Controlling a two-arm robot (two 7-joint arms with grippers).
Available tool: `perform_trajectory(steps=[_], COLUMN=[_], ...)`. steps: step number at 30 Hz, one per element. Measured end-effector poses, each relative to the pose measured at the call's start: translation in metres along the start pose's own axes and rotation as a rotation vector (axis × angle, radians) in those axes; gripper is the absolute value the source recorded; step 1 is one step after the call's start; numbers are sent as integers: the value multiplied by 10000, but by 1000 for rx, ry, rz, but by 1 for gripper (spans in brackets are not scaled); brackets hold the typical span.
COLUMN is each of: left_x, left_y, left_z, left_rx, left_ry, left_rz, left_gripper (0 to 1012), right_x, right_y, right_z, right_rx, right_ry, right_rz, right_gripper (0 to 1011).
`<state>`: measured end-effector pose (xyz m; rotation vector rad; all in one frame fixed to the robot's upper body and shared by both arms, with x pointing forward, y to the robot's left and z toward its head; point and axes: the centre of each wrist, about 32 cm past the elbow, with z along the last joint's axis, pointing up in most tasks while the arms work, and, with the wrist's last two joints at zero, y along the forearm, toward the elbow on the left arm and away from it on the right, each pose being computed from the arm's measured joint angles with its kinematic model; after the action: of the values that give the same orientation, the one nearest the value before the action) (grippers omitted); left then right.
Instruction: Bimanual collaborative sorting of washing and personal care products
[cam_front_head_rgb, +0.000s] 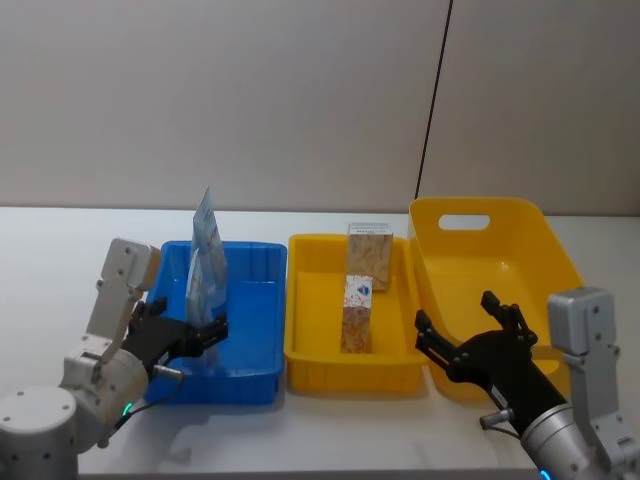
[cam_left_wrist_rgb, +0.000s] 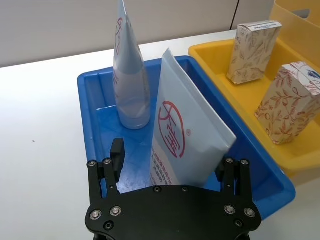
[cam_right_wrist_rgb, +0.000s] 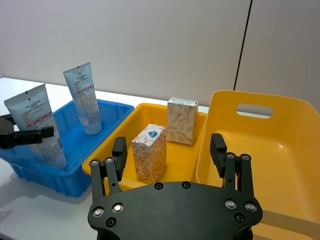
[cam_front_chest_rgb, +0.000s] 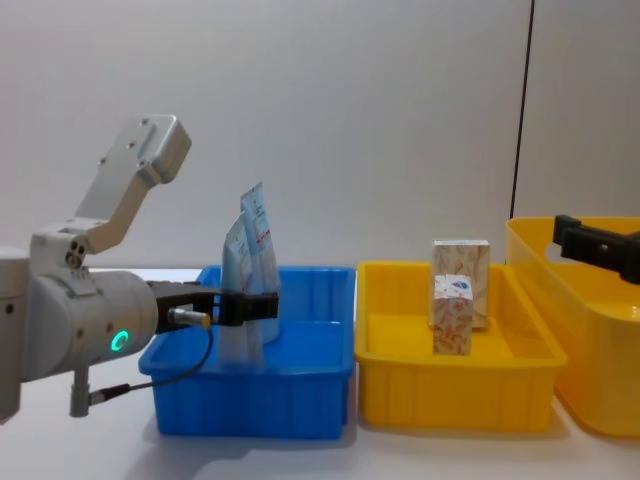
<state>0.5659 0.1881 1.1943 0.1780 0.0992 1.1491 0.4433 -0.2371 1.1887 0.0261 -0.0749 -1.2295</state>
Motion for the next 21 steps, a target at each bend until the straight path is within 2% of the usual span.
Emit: perform_trajectory(steps=[5, 8, 21], left_x=[1, 0, 0], left_y=[-66, -92, -150], left_z=[1, 2, 1], left_rx=[5, 7, 12], left_ry=[13, 19, 32], left_rz=[4, 5, 7], left_gripper=[1001, 968, 600], right_x=[0, 0, 0], right_y=[0, 0, 0], right_z=[0, 0, 0], right_rx=[0, 0, 0], right_ry=[0, 0, 0], right_rz=[0, 0, 0], right_gripper=[1003, 1003, 1003])
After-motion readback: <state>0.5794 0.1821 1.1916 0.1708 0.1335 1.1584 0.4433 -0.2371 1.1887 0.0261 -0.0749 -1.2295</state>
